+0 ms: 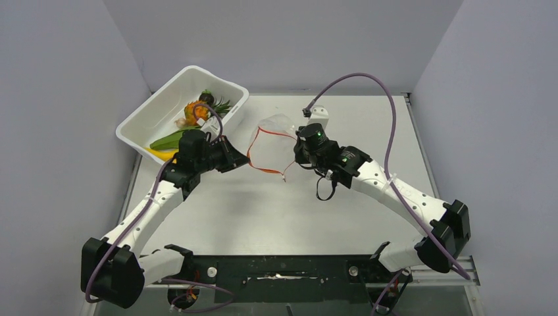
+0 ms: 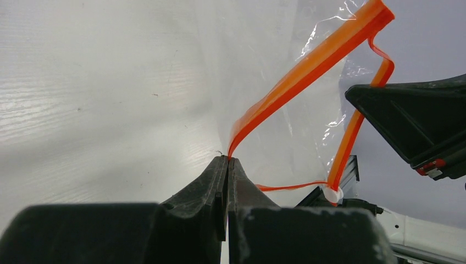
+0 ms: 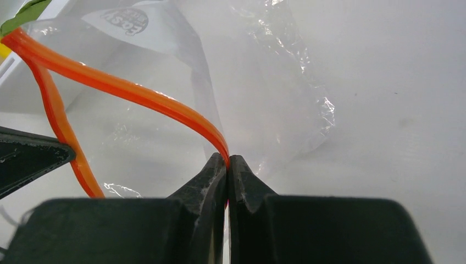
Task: Place the food in the zip-top bag and seal the zipper
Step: Open the zipper of the food storage bag at the center of the board.
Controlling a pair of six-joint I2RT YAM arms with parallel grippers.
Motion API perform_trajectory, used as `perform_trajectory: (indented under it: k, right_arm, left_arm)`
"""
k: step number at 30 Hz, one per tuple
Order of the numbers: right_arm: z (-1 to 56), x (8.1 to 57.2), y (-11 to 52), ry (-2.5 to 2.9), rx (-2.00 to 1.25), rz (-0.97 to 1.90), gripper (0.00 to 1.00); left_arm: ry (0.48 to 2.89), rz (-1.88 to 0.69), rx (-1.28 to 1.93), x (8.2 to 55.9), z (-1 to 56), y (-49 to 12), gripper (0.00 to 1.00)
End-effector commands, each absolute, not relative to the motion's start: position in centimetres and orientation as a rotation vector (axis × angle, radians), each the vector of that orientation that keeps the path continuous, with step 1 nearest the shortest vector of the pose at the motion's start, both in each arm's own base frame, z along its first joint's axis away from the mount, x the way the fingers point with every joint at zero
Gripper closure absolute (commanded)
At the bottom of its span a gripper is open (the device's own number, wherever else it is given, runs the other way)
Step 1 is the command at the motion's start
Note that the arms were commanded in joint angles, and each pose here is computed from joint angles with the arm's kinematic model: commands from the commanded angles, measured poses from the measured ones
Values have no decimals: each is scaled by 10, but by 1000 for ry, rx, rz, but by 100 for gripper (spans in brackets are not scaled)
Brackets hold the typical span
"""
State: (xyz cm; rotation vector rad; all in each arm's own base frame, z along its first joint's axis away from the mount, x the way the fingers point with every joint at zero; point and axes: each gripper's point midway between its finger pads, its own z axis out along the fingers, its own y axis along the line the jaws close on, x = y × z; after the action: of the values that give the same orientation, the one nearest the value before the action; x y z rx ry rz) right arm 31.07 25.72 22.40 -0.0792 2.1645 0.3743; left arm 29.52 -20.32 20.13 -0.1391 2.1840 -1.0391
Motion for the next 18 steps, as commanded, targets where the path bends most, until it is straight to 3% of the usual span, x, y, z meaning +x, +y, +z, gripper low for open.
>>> perform_trajectory:
  k: [1, 5, 9, 10, 13, 16, 18]
  right_arm:
    - [271, 323, 242, 2042, -38, 315, 100]
    - [280, 325, 224, 2028, -20, 212, 100]
    - [290, 316, 248, 1992, -138, 381, 100]
    - [290, 312, 256, 1988, -159, 434, 100]
    - [284, 308, 272, 2005, -174, 525, 100]
    - [275, 309, 281, 2010, -163, 556, 100]
    - [271, 311, 285, 2019, -154, 568, 100]
  left_arm:
    - [2129, -1041, -95, 299, 221, -204, 100]
    - [2121, -1058, -56, 298, 225, -207, 100]
    - [2060, -1128, -4, 293, 238, -214, 100]
    - [2028, -1175, 16, 290, 244, -218, 96]
    - [1897, -1307, 45, 282, 269, -227, 65]
    - [1775, -1370, 79, 277, 285, -229, 46]
    - [1751, -1366, 66, 279, 286, -227, 38]
